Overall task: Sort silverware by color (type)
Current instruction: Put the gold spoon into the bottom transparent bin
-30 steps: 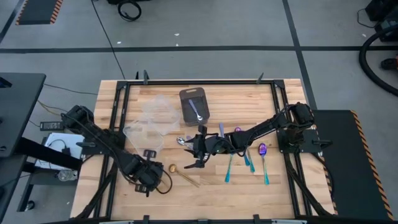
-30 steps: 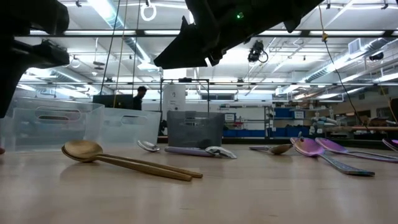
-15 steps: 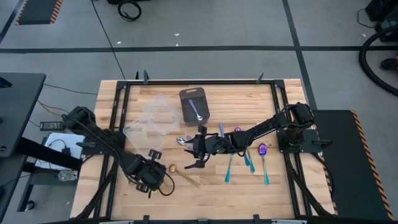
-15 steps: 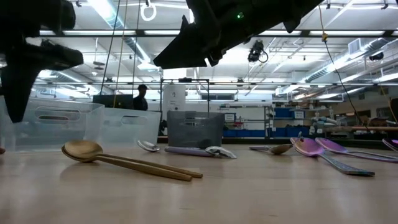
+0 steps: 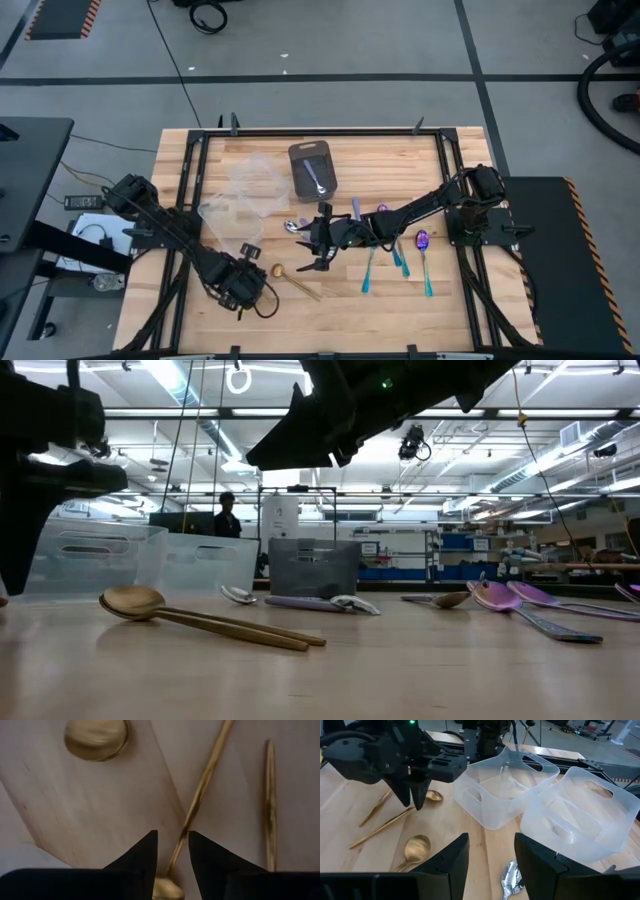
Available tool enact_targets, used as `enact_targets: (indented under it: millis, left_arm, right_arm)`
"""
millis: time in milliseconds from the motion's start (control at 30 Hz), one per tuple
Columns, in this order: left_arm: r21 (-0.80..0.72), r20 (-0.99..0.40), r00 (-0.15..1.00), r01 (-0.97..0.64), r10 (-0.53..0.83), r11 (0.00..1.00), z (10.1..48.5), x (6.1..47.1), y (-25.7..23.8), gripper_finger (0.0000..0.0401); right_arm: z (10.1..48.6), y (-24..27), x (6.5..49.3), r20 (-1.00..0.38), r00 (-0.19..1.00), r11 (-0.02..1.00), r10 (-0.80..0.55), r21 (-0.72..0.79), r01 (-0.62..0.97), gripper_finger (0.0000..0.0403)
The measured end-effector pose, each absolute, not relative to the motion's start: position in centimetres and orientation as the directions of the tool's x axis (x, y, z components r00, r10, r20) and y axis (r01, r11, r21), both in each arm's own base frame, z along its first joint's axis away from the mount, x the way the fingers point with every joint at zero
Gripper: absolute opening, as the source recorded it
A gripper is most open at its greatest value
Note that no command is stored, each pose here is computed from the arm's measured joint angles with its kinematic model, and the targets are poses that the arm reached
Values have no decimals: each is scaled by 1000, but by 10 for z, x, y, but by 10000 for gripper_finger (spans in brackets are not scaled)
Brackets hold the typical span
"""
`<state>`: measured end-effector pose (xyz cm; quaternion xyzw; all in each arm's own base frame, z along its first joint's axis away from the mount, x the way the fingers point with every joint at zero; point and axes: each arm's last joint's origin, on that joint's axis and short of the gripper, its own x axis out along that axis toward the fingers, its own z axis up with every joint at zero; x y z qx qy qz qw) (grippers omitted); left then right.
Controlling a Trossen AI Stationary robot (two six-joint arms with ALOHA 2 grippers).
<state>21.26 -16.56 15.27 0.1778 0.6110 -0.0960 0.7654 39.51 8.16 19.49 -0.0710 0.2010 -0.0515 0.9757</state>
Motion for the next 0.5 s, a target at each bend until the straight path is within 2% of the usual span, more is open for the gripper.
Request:
enact_targets:
  millis: [500]
  left_arm:
    - [127, -981, 185, 410, 54, 903, 137, 202, -158, 118]
  right_arm:
    - [196, 82, 396, -375, 918, 985, -128, -156, 74, 167]
